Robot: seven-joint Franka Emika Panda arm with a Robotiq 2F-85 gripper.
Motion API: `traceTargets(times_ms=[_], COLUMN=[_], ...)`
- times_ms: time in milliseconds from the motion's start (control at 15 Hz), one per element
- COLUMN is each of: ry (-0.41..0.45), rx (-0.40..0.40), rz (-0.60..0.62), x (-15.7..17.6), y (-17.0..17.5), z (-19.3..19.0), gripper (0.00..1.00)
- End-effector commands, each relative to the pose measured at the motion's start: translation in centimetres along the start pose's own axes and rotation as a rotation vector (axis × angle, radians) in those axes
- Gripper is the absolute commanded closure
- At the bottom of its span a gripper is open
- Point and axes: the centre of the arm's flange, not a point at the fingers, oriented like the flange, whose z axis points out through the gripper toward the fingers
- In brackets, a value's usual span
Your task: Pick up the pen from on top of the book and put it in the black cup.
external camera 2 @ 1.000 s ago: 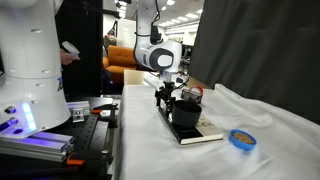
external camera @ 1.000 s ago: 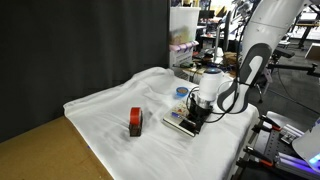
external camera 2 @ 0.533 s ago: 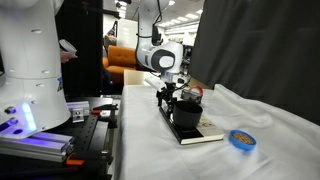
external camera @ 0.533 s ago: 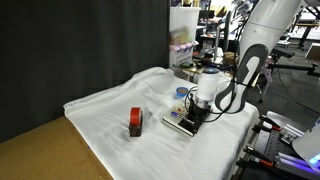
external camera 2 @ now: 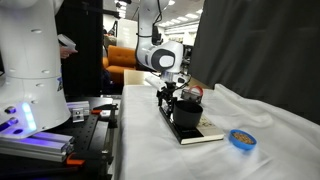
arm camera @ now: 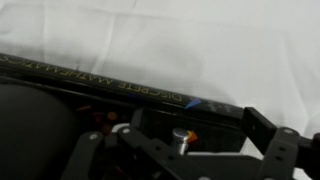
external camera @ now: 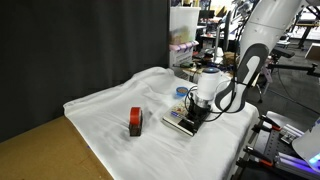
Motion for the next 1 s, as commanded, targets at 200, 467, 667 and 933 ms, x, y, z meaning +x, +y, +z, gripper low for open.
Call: traceTargets(times_ms=[200,467,667,933], ry=[0.029,0.035,0.029,0.029], rx=[-0.036,-0.024,-0.023,-0.023], rz=[0.014,0.013,0.016,0.016], x=[1.00,1.28,1.25,1.25], y=[1.35,1.30,1.34,1.34], z=[-0.82,-1.18,-0.72,-0.72], gripper=[0.00,0.00,0.00,0.00])
